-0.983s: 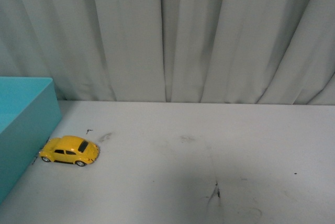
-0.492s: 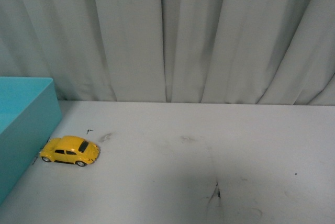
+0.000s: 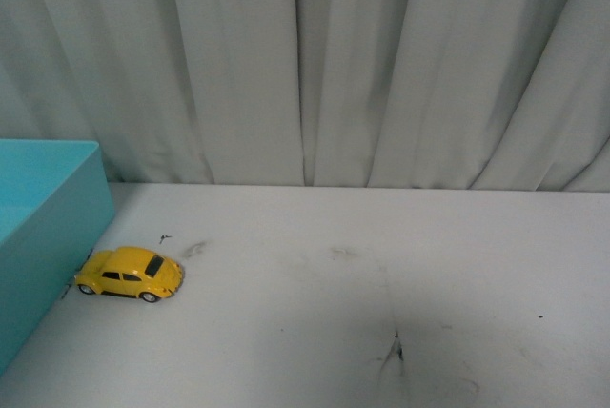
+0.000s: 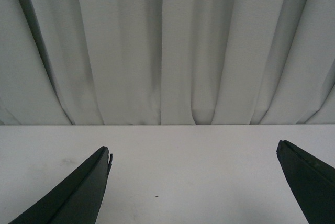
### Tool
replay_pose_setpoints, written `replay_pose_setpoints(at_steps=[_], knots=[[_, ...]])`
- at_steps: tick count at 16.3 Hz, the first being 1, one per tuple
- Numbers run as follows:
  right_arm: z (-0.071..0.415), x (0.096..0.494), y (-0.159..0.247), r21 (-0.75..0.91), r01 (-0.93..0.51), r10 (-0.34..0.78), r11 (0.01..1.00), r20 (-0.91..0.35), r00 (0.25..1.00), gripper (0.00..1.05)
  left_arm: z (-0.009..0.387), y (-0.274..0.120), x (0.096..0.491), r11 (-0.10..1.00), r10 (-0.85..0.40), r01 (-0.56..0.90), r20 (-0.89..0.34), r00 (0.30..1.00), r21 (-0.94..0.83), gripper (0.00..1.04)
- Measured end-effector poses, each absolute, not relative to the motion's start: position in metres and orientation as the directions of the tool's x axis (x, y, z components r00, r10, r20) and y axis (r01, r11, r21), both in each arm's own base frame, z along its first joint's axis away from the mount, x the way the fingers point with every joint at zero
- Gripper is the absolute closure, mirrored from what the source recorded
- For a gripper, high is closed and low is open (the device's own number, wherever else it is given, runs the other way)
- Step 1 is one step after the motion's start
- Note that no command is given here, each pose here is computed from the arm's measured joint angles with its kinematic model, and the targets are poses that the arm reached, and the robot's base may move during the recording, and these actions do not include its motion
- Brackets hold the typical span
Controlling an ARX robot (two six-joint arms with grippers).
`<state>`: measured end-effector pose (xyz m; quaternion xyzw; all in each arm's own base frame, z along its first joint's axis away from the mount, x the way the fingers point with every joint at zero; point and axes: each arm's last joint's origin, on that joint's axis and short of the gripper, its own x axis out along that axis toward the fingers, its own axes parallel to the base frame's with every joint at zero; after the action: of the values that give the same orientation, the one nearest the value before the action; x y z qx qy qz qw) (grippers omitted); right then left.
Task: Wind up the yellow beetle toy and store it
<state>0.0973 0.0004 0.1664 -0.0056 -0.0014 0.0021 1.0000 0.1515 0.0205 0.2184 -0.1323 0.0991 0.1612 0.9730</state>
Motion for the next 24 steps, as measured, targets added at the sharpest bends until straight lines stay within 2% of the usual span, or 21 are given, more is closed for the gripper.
replay_pose_setpoints(at_steps=[3, 6, 8, 9, 10, 12, 14, 15, 17, 19, 22, 24], knots=[[0.166, 0.097, 0.0, -0.011, -0.004, 0.004, 1.0, 0.003, 1.0, 0.07, 0.234, 0.025, 0.244, 0.967, 0.174, -0.21, -0.23, 0.957, -0.143, 0.07], [0.166, 0.097, 0.0, -0.011, -0.004, 0.004, 1.0, 0.003, 1.0, 0.07, 0.24, 0.001, 0.324, 0.996, -0.087, 0.082, -0.304, 0.949, -0.031, 0.07], [0.166, 0.097, 0.0, -0.011, -0.004, 0.004, 1.0, 0.003, 1.0, 0.07, 0.235, -0.024, 0.347, 0.932, -0.301, 0.356, -0.417, 0.858, 0.061, 0.07], [0.166, 0.097, 0.0, -0.011, -0.004, 0.004, 1.0, 0.003, 1.0, 0.07, 0.234, -0.035, 0.354, 0.869, -0.373, 0.482, -0.494, 0.785, 0.109, 0.07], [0.166, 0.097, 0.0, -0.011, -0.004, 0.004, 1.0, 0.003, 1.0, 0.07, 0.231, -0.041, 0.358, 0.811, -0.395, 0.564, -0.567, 0.723, 0.154, 0.07], [0.166, 0.097, 0.0, -0.011, -0.004, 0.004, 1.0, 0.003, 1.0, 0.07, 0.208, -0.046, 0.363, 0.657, -0.324, 0.713, -0.762, 0.561, 0.245, 0.07], [0.166, 0.097, 0.0, -0.011, -0.004, 0.004, 1.0, 0.003, 1.0, 0.07, 0.185, -0.051, 0.361, 0.473, -0.248, 0.844, -0.88, 0.404, 0.254, 0.07], [0.166, 0.097, 0.0, -0.011, -0.004, 0.004, 1.0, 0.003, 1.0, 0.07, 0.178, -0.056, 0.362, 0.377, -0.203, 0.887, -0.911, 0.36, 0.267, 0.07], [0.166, 0.097, 0.0, -0.011, -0.004, 0.004, 1.0, 0.003, 1.0, 0.07, 0.167, -0.065, 0.37, 0.237, -0.155, 0.928, -0.931, 0.33, 0.289, 0.07], [0.166, 0.097, 0.0, -0.011, -0.004, 0.004, 1.0, 0.003, 1.0, 0.07, 0.151, -0.066, 0.378, 0.149, -0.072, 0.946, -0.951, 0.302, 0.289, 0.07], [0.166, 0.097, 0.0, -0.011, -0.004, 0.004, 1.0, 0.003, 1.0, 0.07, 0.126, -0.066, 0.395, 0.042, 0.02, 0.969, -0.97, 0.241, 0.242, 0.07], [0.166, 0.097, 0.0, -0.011, -0.004, 0.004, 1.0, 0.003, 1.0, 0.07, 0.123, -0.068, 0.401, 0.019, 0.035, 0.971, -0.971, 0.238, 0.239, 0.07]])
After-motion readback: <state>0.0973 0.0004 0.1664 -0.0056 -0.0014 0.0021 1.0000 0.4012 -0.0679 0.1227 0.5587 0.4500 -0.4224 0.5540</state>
